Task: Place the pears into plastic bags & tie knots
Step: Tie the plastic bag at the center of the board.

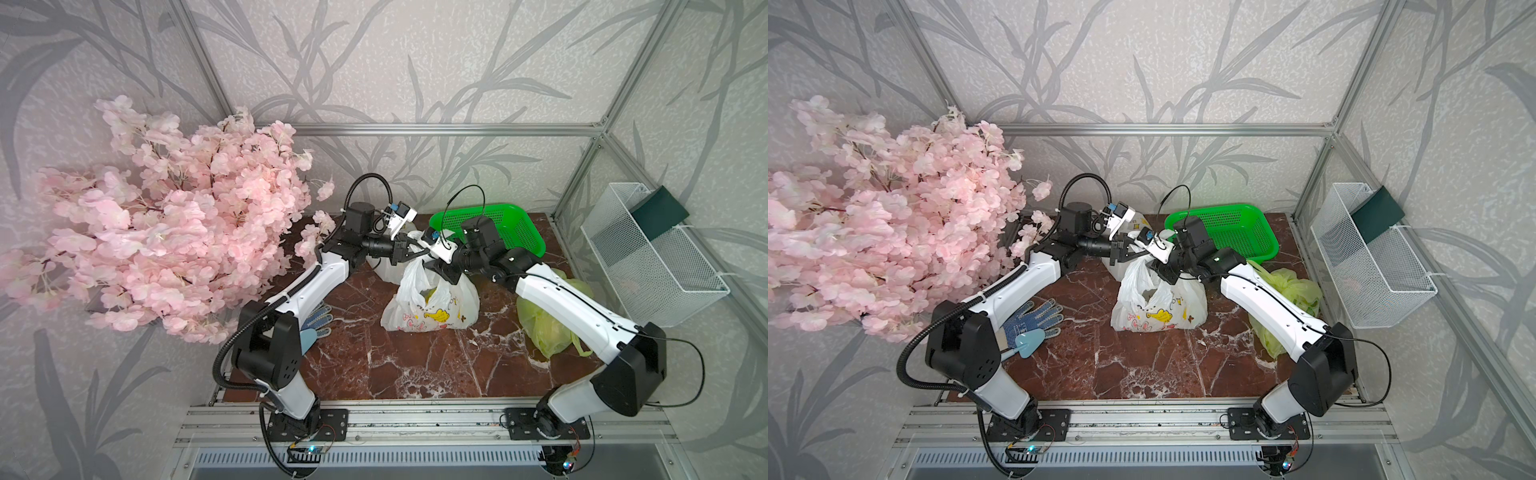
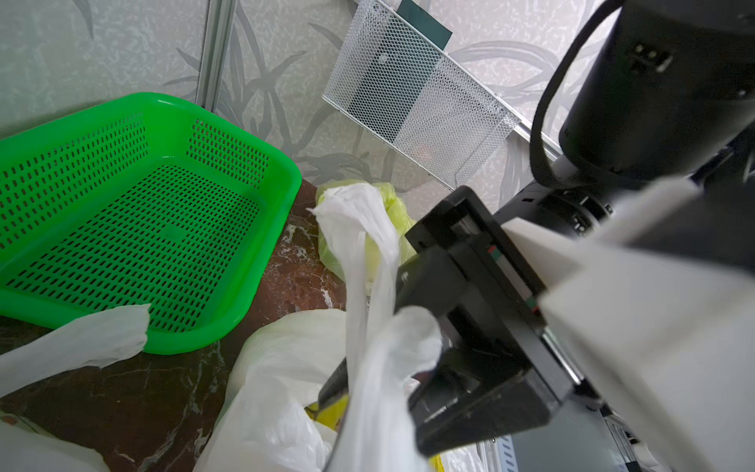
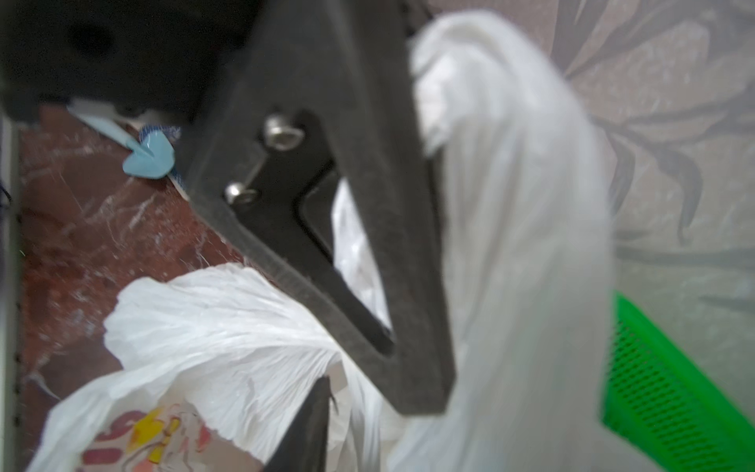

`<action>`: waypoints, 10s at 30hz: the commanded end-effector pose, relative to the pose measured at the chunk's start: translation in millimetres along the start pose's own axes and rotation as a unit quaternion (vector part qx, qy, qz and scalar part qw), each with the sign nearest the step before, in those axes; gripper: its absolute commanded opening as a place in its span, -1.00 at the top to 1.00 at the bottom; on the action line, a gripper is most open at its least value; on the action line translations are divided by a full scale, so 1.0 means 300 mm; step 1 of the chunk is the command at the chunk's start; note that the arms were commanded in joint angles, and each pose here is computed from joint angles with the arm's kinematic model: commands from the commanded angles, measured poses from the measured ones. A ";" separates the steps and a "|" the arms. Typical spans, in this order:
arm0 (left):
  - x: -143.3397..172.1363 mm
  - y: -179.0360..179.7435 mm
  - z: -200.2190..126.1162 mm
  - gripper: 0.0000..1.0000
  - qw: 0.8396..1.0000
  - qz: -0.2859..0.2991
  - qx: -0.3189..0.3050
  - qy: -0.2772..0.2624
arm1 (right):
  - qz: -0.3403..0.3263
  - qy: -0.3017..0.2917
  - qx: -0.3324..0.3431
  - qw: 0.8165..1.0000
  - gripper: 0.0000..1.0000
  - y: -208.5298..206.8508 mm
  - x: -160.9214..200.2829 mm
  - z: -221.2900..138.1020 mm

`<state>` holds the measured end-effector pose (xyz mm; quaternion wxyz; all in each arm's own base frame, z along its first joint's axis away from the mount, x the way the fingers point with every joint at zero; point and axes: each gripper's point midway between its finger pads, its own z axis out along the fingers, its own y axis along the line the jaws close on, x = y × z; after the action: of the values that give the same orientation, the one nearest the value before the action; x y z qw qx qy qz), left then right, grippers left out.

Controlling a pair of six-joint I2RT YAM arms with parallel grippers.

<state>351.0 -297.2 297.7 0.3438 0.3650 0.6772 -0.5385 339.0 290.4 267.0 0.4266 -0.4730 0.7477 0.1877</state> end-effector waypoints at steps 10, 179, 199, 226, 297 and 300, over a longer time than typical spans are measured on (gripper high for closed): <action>-0.029 0.033 -0.031 1.00 0.997 0.053 -0.055 -0.028 | 0.404 -0.089 -0.033 0.910 -0.23 -0.220 -0.125 -0.222; 0.262 0.029 0.013 0.10 0.997 -0.024 -0.071 0.034 | 0.033 0.073 -0.033 0.996 0.87 -0.007 0.102 0.046; 0.275 -0.415 0.102 1.00 0.999 0.020 0.026 0.024 | 0.017 -0.213 0.047 0.976 1.00 0.071 -0.199 -0.077; 0.134 -0.070 -0.147 0.25 0.988 -0.034 -0.123 -0.085 | 0.123 -0.401 -0.081 0.904 1.00 0.110 -0.186 -0.027; 0.108 -0.005 -0.216 1.00 0.976 -0.058 -0.210 0.008 | 0.395 -0.091 0.005 0.914 0.36 0.021 0.215 -0.086; 0.109 -0.001 -0.214 1.00 0.976 -0.059 -0.209 0.007 | 0.391 -0.026 -0.015 0.920 0.32 0.078 0.234 -0.151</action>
<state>328.7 -231.4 263.8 0.3554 0.2453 0.8062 -0.4044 319.0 256.3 286.5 0.4548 -0.1395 0.7618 0.4398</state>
